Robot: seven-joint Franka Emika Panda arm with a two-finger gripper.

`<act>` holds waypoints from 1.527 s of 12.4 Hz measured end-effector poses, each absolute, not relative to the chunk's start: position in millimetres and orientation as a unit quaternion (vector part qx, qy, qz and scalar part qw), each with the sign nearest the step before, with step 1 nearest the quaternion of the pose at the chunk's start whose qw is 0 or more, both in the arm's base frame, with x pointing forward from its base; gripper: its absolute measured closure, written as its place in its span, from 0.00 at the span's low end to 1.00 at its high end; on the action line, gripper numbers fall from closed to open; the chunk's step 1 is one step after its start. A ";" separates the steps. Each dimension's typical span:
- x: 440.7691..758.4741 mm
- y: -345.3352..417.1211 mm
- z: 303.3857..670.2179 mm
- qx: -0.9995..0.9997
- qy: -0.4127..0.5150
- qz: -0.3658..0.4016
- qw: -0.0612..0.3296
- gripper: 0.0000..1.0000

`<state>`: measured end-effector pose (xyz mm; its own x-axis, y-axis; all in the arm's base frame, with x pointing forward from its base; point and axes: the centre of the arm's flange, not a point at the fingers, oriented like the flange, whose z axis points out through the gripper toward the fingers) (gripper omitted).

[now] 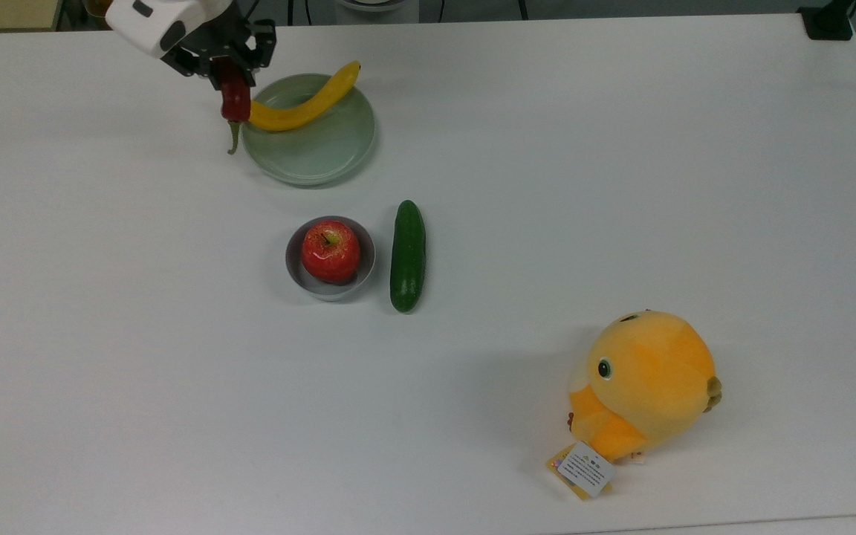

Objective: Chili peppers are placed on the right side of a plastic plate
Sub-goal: 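Lift the chili pepper and carry it toward the green plate, then lower the chili pepper beside the plate rim and open the gripper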

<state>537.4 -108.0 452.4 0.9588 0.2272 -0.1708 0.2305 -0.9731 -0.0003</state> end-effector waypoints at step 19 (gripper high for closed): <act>465.3 -186.1 324.2 0.985 0.155 0.048 0.052 0.59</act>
<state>465.3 -186.1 324.2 0.9470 0.3114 0.0795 0.3014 -0.9463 0.1167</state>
